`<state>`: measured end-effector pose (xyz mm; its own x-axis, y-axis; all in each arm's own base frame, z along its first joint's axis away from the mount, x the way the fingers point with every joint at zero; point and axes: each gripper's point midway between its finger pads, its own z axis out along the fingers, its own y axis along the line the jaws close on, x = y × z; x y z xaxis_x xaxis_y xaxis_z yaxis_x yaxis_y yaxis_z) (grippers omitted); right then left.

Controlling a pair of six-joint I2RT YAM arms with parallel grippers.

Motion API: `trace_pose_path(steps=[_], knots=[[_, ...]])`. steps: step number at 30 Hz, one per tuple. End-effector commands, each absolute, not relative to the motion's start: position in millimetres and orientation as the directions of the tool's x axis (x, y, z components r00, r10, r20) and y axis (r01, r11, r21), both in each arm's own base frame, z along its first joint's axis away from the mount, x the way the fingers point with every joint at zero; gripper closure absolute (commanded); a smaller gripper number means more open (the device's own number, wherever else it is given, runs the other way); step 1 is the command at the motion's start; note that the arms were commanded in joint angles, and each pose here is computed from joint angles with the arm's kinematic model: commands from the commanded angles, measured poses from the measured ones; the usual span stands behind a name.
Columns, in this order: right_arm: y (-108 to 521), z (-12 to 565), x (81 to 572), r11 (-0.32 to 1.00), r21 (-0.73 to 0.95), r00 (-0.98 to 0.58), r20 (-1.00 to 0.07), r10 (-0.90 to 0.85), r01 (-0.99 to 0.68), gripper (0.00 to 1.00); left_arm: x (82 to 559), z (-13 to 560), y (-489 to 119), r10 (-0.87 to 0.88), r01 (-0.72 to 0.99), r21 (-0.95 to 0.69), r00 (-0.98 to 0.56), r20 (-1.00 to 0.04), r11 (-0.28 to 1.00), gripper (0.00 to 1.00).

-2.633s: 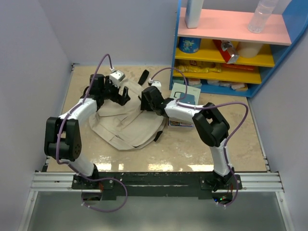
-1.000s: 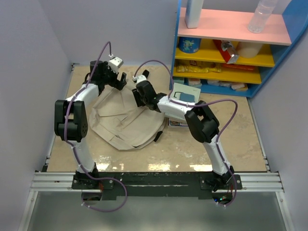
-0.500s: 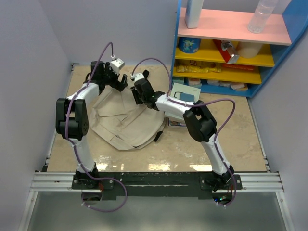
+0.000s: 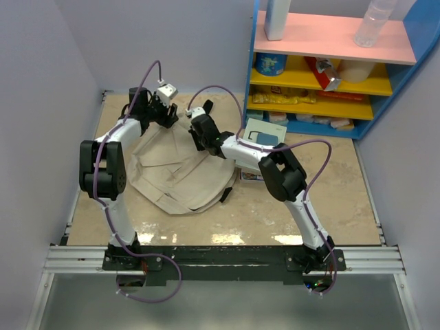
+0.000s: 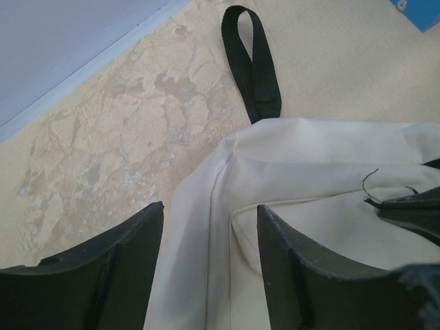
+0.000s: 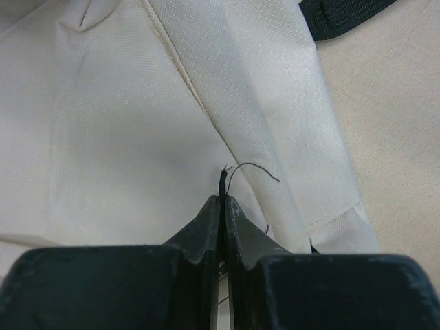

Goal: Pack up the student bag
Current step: Move the student bag to the center of the board.

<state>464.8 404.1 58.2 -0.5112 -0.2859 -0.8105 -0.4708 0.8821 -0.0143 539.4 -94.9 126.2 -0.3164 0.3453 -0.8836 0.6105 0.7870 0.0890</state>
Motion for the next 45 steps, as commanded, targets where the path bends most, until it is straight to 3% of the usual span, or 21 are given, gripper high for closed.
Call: trace_pose_path(steps=[1,3,10,18,19,21,26,27,33,41,45], knots=[[405,94,464,0.884,0.019,-0.476,-0.848,-0.233,-0.467,0.95,537,109,-87,0.366,0.611,0.103,-0.323,-0.872,0.785,0.54],[403,100,461,0.884,0.022,-0.467,-0.855,-0.225,-0.467,0.98,529,93,-81,0.372,0.599,0.096,-0.357,-0.857,0.795,0.61],[405,112,456,0.88,0.067,-0.467,-0.865,-0.183,-0.469,1.0,502,67,-68,0.35,0.583,0.046,-0.421,-0.837,0.811,0.61],[432,109,434,0.839,0.097,-0.464,-0.863,-0.197,-0.535,1.0,448,49,-57,0.307,0.587,-0.065,-0.511,-0.803,0.807,0.67],[437,108,427,0.832,0.081,-0.456,-0.863,-0.217,-0.549,1.0,434,44,-56,0.3,0.582,-0.095,-0.545,-0.783,0.808,0.65],[441,103,421,0.827,0.073,-0.456,-0.859,-0.232,-0.557,1.0,418,50,-55,0.299,0.579,-0.105,-0.558,-0.774,0.808,0.49],[447,106,408,0.809,0.086,-0.449,-0.863,-0.231,-0.581,1.0,424,105,-32,0.261,0.544,-0.082,-0.523,-0.811,0.835,0.27],[445,108,406,0.808,0.087,-0.45,-0.863,-0.231,-0.583,1.0,421,112,-30,0.26,0.546,-0.094,-0.535,-0.804,0.832,0.18],[443,117,399,0.802,0.111,-0.44,-0.875,-0.201,-0.587,1.0,432,170,-55,0.307,0.723,-0.062,-0.367,-0.878,0.688,0.02],[438,121,394,0.802,0.133,-0.436,-0.884,-0.169,-0.582,1.0,466,136,-114,0.466,0.916,0.07,-0.134,-0.875,0.394,0.03],[441,124,391,0.791,0.142,-0.431,-0.887,-0.165,-0.596,1.0,456,109,-115,0.537,0.979,0.093,-0.02,-0.843,0.182,0.05]])
